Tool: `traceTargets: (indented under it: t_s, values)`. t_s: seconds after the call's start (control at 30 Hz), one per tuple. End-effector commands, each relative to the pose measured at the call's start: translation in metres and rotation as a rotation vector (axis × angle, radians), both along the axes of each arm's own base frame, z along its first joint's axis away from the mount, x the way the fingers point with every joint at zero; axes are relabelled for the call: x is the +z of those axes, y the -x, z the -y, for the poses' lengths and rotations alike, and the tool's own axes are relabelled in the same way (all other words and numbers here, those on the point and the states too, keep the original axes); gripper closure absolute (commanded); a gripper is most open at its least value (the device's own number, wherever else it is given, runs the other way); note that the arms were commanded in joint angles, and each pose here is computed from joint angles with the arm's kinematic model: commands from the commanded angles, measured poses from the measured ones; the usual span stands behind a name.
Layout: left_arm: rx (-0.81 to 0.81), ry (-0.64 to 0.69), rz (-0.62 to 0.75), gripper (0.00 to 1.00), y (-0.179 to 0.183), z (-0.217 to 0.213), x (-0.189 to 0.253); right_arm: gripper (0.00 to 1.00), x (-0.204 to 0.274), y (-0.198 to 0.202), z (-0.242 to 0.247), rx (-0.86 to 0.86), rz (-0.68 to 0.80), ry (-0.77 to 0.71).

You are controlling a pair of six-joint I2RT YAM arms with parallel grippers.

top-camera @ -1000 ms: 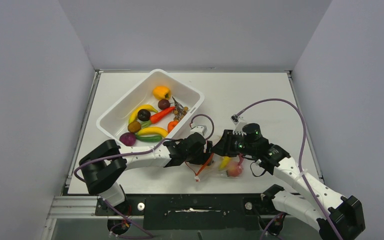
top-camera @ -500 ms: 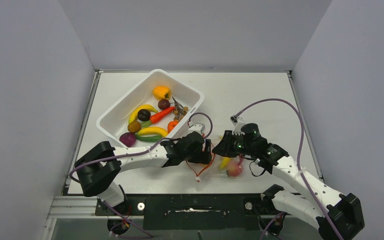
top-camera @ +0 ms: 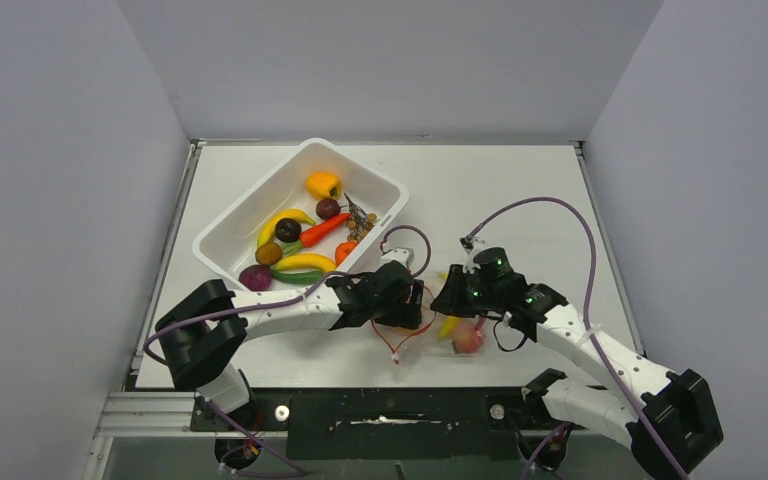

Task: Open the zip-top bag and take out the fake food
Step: Pick up the fake fruit from the zipper food storage bag.

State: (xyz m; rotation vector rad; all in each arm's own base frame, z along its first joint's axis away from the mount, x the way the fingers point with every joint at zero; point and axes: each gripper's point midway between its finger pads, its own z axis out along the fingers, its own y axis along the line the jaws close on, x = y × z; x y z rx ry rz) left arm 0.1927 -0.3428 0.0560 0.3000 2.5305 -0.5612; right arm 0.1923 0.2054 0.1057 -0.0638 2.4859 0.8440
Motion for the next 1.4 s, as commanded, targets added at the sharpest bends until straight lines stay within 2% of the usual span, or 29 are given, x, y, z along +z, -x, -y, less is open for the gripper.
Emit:
traceTargets:
  t_s: [0.0, 0.1, 0.23, 0.37, 0.6, 0.9, 1.17, 1.37]
  values:
    - [-0.019, 0.066, 0.055, 1.00, -0.009, 0.014, 0.030, 0.86, -0.005, -0.015, 0.014, -0.100, 0.010, 0.083]
    - [-0.030, 0.073, 0.067, 1.00, -0.010, 0.016, 0.038, 0.87, -0.015, -0.013, 0.016, -0.116, -0.024, 0.104]
    - [-0.198, 0.089, 0.025, 1.00, 0.006, 0.027, 0.038, 0.86, -0.018, -0.012, 0.011, -0.120, -0.036, 0.067]
    - [-0.258, 0.098, -0.003, 1.00, 0.013, 0.029, 0.040, 0.86, -0.019, -0.014, 0.010, -0.137, -0.035, 0.054]
    - [-0.194, 0.105, 0.081, 1.00, 0.001, 0.019, 0.066, 0.87, -0.022, -0.015, 0.011, -0.133, -0.047, 0.071]
    - [-0.158, 0.150, 0.096, 1.00, -0.006, -0.003, 0.083, 0.87, -0.023, -0.014, 0.014, -0.140, -0.041, 0.070]
    - [-0.102, 0.362, 0.163, 1.00, -0.016, -0.016, 0.130, 0.87, -0.018, -0.016, 0.015, -0.159, -0.021, 0.057]
    - [0.012, 0.432, 0.268, 1.00, -0.034, -0.048, 0.167, 0.87, -0.017, -0.016, 0.017, -0.163, -0.017, 0.056]
